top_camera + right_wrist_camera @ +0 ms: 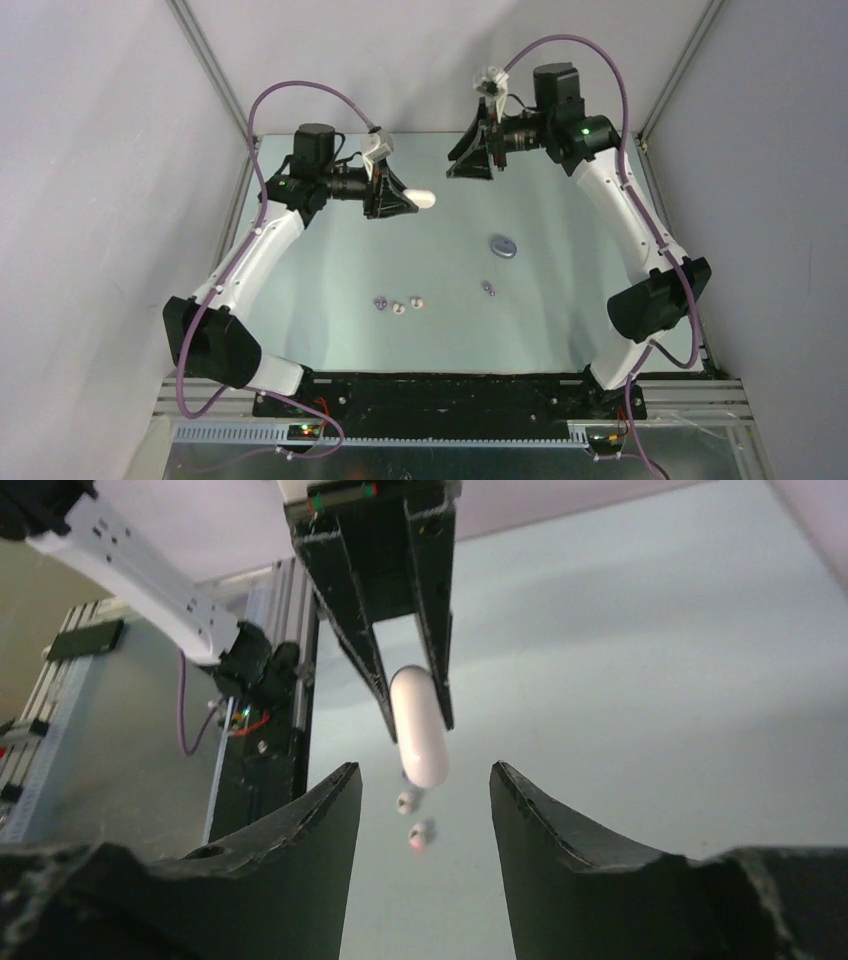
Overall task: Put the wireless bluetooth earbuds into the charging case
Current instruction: Pass from the left arm to the right
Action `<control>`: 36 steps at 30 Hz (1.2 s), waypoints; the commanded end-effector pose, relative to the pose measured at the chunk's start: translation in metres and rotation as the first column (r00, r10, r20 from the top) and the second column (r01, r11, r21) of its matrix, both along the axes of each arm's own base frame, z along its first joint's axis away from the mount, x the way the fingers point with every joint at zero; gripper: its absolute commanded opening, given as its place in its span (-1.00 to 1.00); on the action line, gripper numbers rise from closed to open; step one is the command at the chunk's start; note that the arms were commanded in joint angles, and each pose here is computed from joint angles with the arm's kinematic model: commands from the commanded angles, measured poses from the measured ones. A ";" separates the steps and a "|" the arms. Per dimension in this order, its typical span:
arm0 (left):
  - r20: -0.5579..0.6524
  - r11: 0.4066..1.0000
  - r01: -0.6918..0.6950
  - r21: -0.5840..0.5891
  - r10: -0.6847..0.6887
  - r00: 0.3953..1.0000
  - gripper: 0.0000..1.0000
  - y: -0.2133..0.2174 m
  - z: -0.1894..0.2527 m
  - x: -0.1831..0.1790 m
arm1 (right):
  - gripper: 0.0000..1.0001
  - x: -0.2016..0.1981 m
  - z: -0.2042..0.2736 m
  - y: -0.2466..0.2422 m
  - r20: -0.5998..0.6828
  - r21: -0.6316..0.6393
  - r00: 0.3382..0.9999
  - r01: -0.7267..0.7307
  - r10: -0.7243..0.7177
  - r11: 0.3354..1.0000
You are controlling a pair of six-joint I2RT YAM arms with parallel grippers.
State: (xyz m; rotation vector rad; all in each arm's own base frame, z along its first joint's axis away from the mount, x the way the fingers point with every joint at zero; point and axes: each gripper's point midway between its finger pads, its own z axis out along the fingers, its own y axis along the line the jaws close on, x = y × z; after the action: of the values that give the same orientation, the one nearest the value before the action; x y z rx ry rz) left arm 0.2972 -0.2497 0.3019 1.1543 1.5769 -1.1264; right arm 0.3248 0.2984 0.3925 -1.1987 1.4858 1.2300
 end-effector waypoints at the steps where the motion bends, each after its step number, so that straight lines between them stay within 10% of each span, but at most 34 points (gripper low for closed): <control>1: 0.123 0.998 0.025 0.049 -0.031 0.992 -1.00 0.007 0.007 -0.013 | 0.12 -0.028 -0.045 0.005 -0.034 -0.158 0.996 -0.089 0.085 0.983; 16: 0.132 0.997 0.053 0.056 -0.060 0.989 -1.00 0.003 0.011 -0.016 | 0.31 -0.020 -0.064 0.038 -0.032 -0.178 0.993 -0.121 0.118 0.977; 36: 0.108 0.999 0.042 0.001 -0.042 0.993 -1.00 -0.003 0.020 -0.007 | -0.63 -0.026 -0.061 0.055 -0.119 -0.120 0.981 -0.165 0.151 0.979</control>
State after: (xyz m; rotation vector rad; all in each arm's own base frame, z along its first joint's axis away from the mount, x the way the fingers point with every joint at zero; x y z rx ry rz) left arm 0.2860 -0.2500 0.2977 1.1970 1.5848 -1.1280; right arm 0.2953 0.3481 0.3122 -1.4386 1.6069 1.2823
